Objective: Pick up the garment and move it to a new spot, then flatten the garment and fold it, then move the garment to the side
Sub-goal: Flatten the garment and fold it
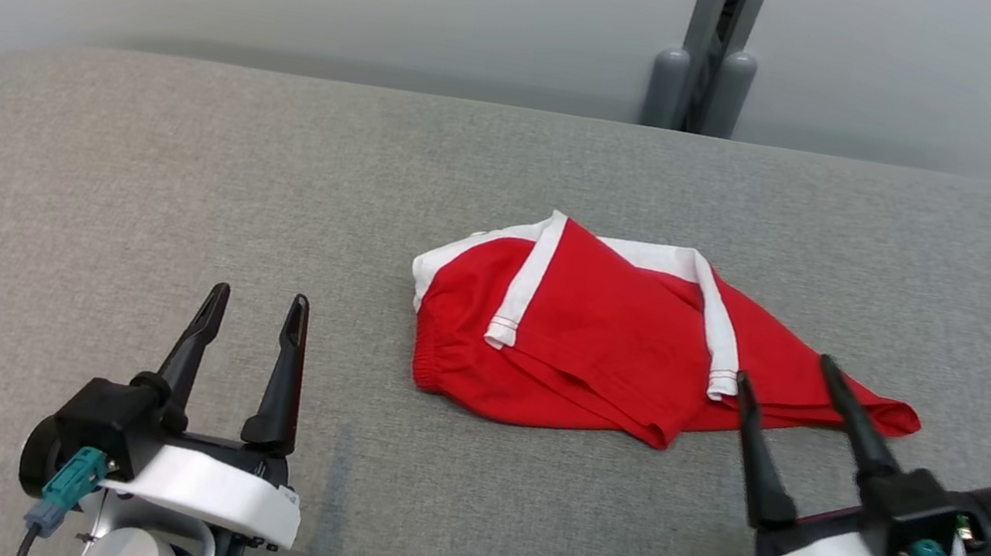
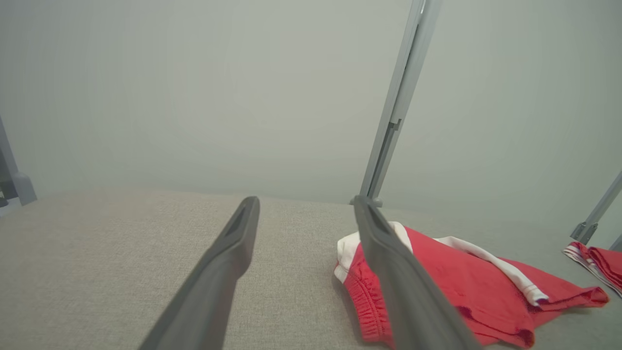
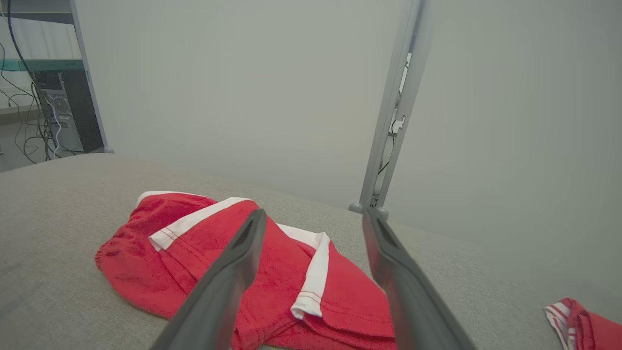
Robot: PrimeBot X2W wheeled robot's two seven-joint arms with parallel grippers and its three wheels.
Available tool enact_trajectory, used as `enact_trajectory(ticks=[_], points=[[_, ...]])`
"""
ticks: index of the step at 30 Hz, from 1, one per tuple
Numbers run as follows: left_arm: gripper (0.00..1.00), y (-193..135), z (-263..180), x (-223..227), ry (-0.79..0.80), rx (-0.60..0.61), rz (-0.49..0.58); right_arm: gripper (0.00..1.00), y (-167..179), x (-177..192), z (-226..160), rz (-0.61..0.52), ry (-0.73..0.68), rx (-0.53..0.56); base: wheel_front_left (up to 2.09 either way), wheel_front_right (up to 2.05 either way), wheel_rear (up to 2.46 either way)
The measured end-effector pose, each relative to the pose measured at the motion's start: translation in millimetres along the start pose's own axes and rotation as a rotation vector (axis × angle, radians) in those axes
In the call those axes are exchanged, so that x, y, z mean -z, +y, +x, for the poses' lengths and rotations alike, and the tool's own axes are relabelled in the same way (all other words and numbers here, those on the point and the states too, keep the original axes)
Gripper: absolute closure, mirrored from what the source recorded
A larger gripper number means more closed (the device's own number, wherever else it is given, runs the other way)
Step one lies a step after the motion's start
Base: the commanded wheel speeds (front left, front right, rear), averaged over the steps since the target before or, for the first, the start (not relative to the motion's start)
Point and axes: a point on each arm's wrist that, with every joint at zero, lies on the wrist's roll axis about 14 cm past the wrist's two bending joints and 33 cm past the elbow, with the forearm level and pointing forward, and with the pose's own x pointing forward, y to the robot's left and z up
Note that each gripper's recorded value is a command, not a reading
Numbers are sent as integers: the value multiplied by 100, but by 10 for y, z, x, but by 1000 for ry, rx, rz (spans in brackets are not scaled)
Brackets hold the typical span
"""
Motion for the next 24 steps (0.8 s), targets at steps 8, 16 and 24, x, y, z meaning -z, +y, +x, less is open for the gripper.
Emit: enact_trajectory(ticks=[8,16,24], points=[[0,147,-51,82,29,-44,-3,0,631,323,289,-64,94,-247,0,0,0],[0,397,-129,95,40,-124,3,0,1029,620,615,-129,174,-406,0,0,0],[0,620,-218,73,42,-202,11,0,1335,863,747,-143,232,-503,0,0,0]])
